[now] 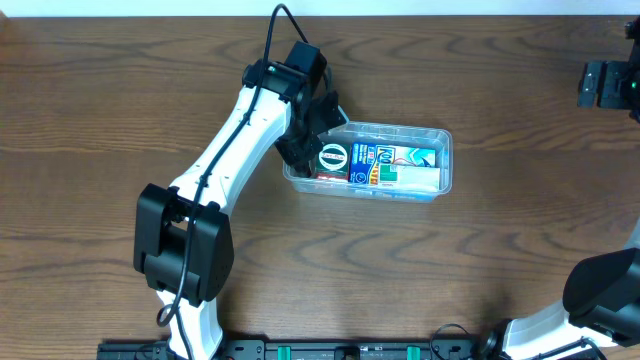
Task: Pack container
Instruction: 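Lower the bottle into the container's left end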
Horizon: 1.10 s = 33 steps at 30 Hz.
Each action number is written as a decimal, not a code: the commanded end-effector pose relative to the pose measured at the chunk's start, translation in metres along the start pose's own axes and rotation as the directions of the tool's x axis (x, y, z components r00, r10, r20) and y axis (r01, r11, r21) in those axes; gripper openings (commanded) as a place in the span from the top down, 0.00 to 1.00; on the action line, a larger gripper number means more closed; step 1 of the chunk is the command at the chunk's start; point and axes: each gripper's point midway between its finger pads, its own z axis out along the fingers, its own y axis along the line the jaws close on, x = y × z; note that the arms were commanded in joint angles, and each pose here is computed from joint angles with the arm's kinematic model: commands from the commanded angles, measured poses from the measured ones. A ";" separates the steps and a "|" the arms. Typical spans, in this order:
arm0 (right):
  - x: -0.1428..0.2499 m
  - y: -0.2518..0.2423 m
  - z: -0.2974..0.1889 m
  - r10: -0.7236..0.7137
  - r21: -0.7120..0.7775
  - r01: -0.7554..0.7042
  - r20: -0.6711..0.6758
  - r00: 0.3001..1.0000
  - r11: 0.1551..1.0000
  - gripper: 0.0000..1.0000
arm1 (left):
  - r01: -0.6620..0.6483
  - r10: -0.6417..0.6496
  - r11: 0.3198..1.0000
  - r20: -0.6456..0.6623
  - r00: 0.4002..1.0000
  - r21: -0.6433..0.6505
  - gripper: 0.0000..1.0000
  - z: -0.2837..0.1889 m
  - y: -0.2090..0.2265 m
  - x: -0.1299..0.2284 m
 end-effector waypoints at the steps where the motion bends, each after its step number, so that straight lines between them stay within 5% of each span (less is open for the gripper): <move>1: 0.001 -0.002 -0.001 0.019 0.002 -0.019 0.001 1.000 1.000 0.01 | -0.002 0.002 1.000 0.001 1.000 0.013 0.75 0.004 -0.001 0.001; 5: 0.001 -0.002 -0.001 0.019 0.002 -0.019 0.001 1.000 1.000 0.01 | -0.002 0.002 1.000 0.001 1.000 0.013 0.73 0.004 -0.001 0.001; 8: 0.001 -0.002 -0.001 0.019 0.002 -0.019 0.001 1.000 1.000 0.01 | -0.001 0.001 1.000 0.003 1.000 0.017 0.55 0.004 -0.002 0.001; 20: 0.001 -0.002 -0.001 0.019 0.002 -0.019 0.001 1.000 1.000 0.01 | 0.045 -0.046 0.998 0.020 0.999 0.045 0.33 0.004 -0.007 -0.003; 26: 0.001 -0.002 -0.001 0.019 0.002 -0.019 0.001 1.000 1.000 0.01 | 0.077 -0.078 0.996 0.014 0.997 0.047 0.30 0.003 -0.008 -0.002; 29: 0.001 -0.002 -0.001 0.019 0.002 -0.019 0.001 1.000 1.000 0.01 | 0.174 -0.175 0.984 0.017 0.984 0.036 0.05 0.001 -0.005 -0.003; 33: 0.001 -0.002 -0.001 0.019 0.002 -0.019 0.001 1.000 1.000 0.01 | 0.346 -0.347 0.938 0.032 0.937 0.029 0.02 -0.006 -0.001 -0.008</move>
